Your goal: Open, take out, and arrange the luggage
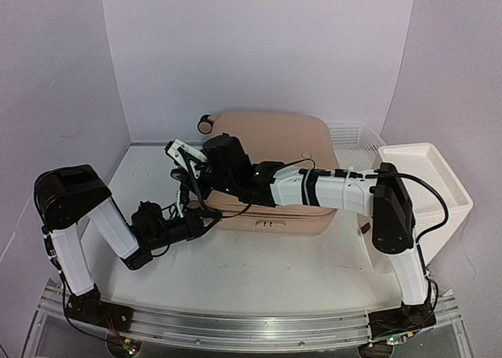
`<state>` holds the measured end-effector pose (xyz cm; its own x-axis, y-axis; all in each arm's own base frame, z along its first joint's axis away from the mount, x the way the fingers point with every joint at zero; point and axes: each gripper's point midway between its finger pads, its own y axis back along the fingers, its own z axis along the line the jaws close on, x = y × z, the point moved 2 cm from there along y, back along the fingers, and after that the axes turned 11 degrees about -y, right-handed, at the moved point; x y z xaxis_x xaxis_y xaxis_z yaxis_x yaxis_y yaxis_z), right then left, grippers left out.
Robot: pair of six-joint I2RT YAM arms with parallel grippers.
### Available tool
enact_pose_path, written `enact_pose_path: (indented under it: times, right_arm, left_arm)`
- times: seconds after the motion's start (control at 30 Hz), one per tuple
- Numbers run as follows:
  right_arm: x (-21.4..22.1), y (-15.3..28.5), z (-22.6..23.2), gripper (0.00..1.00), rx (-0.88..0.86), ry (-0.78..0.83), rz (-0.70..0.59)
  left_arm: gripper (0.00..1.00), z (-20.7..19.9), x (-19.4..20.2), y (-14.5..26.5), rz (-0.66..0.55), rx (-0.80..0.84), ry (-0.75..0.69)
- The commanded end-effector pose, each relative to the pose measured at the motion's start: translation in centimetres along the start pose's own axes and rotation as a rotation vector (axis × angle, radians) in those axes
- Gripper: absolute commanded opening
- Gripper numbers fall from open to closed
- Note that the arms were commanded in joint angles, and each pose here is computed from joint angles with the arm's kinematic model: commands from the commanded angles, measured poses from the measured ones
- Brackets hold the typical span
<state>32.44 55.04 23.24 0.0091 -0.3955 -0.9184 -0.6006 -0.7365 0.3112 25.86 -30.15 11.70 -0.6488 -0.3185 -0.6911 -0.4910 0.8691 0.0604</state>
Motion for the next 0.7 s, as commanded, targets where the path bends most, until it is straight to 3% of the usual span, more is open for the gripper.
enact_pose_path:
  times: [0.0,0.3,0.47,0.67]
  right_arm:
    - [-10.3,4.3,-5.3,0.00,0.148,-0.229,-0.281]
    - [-10.4,4.5,-5.2,0.00,0.149,-0.221,-0.281]
    - [-10.3,4.4,-5.2,0.00,0.148,-0.225,-0.280]
    - [-10.8,4.2,-5.2,0.00,0.143,-0.258,-0.294]
  left_arm:
    - [0.22,2.7,-2.5,-0.1,-0.190,-0.154,0.059]
    - [0.22,1.0,-3.8,0.5,-0.248,-0.166,-0.086]
    - [0.46,2.0,-3.0,2.4,-0.264,-0.273,-0.180]
    - [0.54,2.2,-2.5,2.6,-0.244,-0.301,-0.260]
